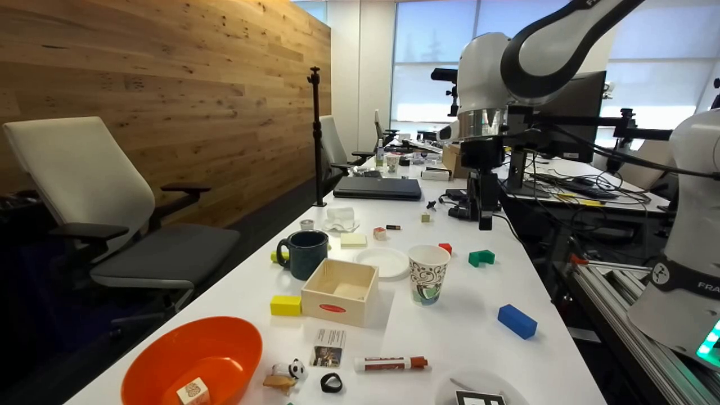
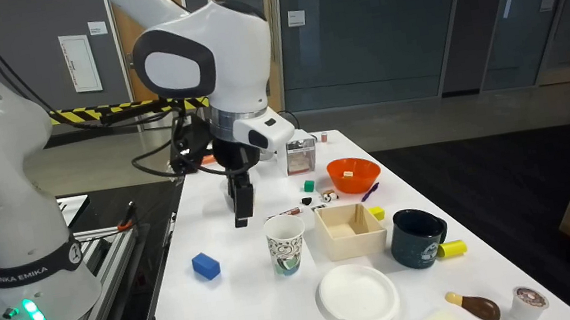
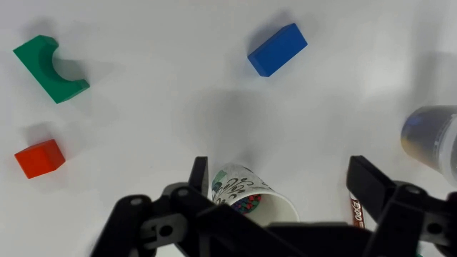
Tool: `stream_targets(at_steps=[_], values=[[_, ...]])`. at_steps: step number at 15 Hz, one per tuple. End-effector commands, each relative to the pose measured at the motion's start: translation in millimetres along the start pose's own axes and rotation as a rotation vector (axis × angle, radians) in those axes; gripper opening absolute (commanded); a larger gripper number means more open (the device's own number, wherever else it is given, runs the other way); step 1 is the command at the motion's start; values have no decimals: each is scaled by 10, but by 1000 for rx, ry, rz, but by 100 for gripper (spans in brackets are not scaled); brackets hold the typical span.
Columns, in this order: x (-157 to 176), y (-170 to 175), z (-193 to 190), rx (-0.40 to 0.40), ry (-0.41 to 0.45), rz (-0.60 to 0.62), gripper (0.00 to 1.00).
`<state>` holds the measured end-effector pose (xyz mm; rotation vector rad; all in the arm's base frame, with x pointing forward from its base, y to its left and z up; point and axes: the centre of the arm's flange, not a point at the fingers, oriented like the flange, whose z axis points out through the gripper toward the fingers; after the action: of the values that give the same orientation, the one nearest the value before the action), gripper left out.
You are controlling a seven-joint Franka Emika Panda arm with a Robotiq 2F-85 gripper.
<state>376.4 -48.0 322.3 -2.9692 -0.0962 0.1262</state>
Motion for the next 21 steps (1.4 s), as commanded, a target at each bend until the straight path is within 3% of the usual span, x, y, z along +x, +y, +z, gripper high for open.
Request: stream_targets(at_steps=[1, 4, 6, 11, 13, 21], values=[[6, -3, 11, 0, 0, -2, 100], [7, -3, 10, 0, 1, -3, 100], [-124, 243, 174, -67, 78, 24, 100], [-266, 503, 566, -65, 209, 0, 100], [-211, 506, 609, -68, 262, -63, 100], [-30, -18, 811, 31, 220, -386, 100]])
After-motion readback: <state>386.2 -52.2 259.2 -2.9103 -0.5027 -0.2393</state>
